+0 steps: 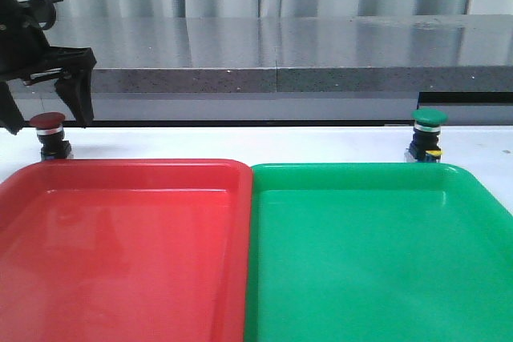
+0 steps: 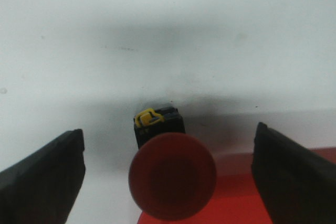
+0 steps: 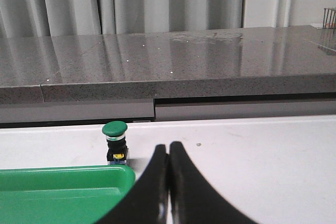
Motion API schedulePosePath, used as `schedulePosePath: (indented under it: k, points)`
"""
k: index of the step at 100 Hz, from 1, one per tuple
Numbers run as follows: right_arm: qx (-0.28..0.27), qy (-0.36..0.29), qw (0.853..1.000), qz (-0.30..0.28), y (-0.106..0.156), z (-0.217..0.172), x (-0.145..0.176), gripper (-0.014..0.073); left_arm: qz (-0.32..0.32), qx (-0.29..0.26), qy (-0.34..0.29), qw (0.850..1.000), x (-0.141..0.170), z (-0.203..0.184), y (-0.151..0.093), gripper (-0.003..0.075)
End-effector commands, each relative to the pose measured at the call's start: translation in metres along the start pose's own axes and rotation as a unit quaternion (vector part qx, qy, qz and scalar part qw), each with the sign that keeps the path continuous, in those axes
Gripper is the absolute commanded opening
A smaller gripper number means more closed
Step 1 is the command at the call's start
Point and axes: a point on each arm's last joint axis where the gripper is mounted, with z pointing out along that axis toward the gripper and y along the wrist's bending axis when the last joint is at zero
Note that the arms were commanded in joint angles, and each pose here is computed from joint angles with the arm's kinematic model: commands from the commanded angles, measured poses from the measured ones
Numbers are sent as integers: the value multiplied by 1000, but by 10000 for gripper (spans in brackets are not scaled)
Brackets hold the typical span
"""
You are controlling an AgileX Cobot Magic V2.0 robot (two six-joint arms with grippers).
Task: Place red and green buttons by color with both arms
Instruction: 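Lower the left gripper over the red push-button and close on it, then lift the red push-button and carry it into the red tray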
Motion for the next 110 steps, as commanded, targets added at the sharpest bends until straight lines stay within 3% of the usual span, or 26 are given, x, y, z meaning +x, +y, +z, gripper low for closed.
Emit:
schedulePosePath:
  k: [1,24,45,69,95,110]
  points:
    - [-7,-54,998,-8,2,-3,-14,-63,4,13,-54,998,-10,-31,-9,532]
    - [-7,-54,998,-8,2,-3,-14,-63,4,13,-49,999,-10,-31,-9,213]
    - [-7,-54,998,-8,2,-3,-14,-63,3,15,-48,999,-10,-31,-10,48]
    - [-7,-54,998,-8,2,-3,-14,-63,6,17,-53,998,-11,-43,-12,5]
    - [-7,-54,998,-8,2,-3,-14,-63,12,27,-127,991,-9,-106,-22,4]
    - [-7,-54,998,-8,2,-3,-14,-63,13,39,-134,990,0,-129,-36,4]
